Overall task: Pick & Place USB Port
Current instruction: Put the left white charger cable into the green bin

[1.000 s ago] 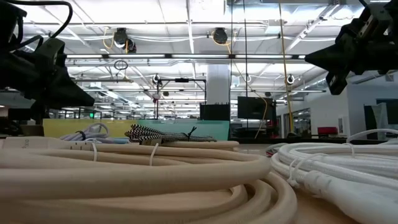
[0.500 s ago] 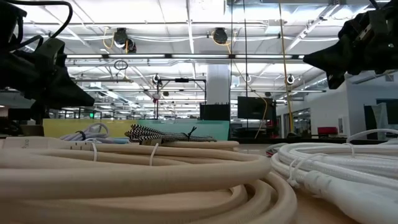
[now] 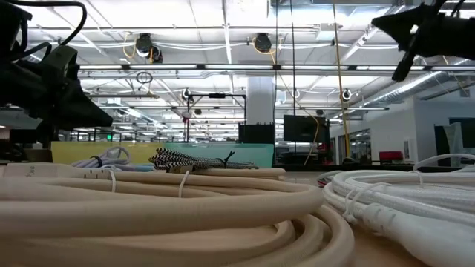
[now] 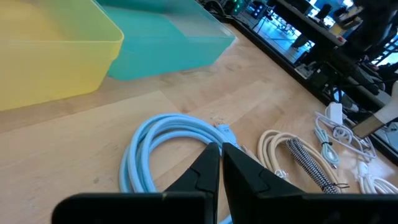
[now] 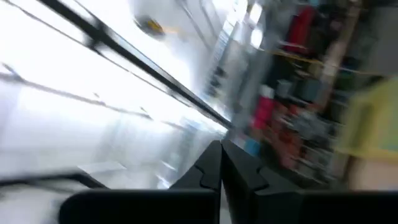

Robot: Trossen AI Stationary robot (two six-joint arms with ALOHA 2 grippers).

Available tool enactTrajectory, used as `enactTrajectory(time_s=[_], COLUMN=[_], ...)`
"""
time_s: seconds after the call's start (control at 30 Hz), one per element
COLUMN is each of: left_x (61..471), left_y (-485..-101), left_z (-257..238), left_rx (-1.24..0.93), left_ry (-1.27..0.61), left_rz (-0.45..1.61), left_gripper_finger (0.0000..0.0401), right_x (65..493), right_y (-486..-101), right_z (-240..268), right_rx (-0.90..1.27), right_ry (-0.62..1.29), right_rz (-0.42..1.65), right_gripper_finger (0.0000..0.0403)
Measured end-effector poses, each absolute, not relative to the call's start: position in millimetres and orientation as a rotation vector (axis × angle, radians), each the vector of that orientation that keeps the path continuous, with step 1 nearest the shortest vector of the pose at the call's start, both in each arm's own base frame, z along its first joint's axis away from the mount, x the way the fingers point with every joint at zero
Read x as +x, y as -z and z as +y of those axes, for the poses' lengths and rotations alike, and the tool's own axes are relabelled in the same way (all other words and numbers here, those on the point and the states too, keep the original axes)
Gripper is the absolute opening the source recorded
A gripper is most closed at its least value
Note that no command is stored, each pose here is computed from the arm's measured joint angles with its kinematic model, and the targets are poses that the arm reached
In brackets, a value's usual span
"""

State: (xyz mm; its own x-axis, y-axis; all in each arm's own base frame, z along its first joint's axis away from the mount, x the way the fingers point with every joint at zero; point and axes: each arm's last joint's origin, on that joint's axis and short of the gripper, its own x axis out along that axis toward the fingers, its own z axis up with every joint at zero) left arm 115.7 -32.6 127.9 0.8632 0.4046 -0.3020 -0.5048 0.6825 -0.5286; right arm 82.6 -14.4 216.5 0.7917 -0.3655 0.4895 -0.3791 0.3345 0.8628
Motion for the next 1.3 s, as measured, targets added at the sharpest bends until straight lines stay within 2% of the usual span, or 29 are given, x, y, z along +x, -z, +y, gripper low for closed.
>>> enactTrajectory(time_s=[0.17, 0.33, 0.47, 0.57, 0.67, 0.77, 0.83, 0.97, 1.03, 1.13, 1.3], left_x=[116, 116, 116, 115, 115, 115, 116, 118, 121, 123, 120], left_y=[-128, -128, -128, -131, -135, -135, -139, -155, -165, -187, -252], left_z=[-33, -33, -32, -27, -24, -22, -19, -10, -5, 5, 17], left_rx=[-0.641, -0.641, -0.577, -0.411, -0.352, -0.322, -0.360, -0.712, -0.881, -1.077, -0.912], left_ry=[-0.513, -0.513, -0.529, -0.638, -0.742, -0.764, -0.817, -0.928, -0.880, -0.692, -0.428], left_rz=[0.166, 0.166, 0.167, 0.123, 0.061, 0.059, -0.001, -0.319, -0.444, -0.617, -0.859], left_gripper_finger=[0.0021, 0.0021, 0.0021, 0.0021, 0.0021, 0.0021, 0.0021, 0.0021, 0.0021, 0.0021, 0.0021], right_x=[74, 66, 62, 61, 61, 60, 59, 57, 57, 57, 57], right_y=[-227, -234, -234, -232, -230, -228, -227, -225, -225, -225, -225], right_z=[-15, -19, -22, -24, -26, -27, -28, -29, -30, -30, -30], right_rx=[1.264, 1.290, 1.242, 1.161, 1.088, 1.045, 1.056, 1.023, 1.001, 0.961, 0.948], right_ry=[-0.056, 0.018, 0.200, 0.330, 0.475, 0.612, 0.684, 0.797, 0.830, 0.854, 0.857], right_rz=[-0.856, -1.041, -1.133, -1.130, -1.113, -1.111, -1.127, -1.115, -1.102, -1.076, -1.068], right_gripper_finger=[0.0000, 0.0000, 0.0000, 0.0000, 0.0000, 0.0000, 0.0000, 0.0000, 0.0000, 0.0000, 0.0000])
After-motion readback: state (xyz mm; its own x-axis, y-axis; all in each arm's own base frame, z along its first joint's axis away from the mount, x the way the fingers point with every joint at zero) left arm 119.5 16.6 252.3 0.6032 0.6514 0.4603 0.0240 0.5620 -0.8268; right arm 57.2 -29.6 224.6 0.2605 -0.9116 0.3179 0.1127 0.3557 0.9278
